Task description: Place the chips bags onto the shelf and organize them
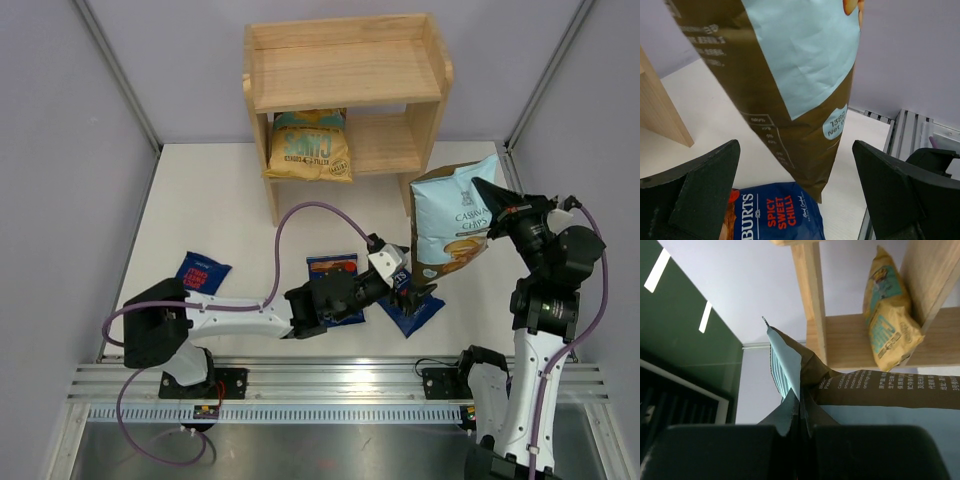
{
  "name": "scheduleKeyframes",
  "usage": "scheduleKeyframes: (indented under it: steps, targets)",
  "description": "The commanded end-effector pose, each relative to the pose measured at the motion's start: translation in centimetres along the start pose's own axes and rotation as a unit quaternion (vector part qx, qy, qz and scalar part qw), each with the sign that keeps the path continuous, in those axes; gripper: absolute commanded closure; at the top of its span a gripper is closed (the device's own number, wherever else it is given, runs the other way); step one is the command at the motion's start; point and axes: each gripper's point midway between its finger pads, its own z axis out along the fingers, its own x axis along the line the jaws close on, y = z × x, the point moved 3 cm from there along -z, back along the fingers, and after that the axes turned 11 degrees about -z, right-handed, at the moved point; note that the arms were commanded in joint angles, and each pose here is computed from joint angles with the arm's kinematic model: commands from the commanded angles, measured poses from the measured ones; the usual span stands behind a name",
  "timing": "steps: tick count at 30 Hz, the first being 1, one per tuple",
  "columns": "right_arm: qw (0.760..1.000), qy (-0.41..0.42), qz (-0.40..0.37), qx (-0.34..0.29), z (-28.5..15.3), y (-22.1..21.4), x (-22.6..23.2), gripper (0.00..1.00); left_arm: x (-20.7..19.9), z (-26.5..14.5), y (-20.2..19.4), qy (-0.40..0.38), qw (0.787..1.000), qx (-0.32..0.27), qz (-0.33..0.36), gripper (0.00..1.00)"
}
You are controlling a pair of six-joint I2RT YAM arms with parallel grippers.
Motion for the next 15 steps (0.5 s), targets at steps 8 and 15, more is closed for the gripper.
scheduleKeyframes:
  steps: [8,15]
  targets:
    - [0.989,0.104,0.048,0.09,-1.9,-3.6,4.2,1.0,-0.8,2.5,6.1,0.044,0.993,-0.106,-0.009,0.08]
    - [0.99,0.106,0.013,0.096,-1.6,-4.0,3.7,0.92,-1.6,0.0,7.7,0.015,0.994,-0.111,-0.018,0.52]
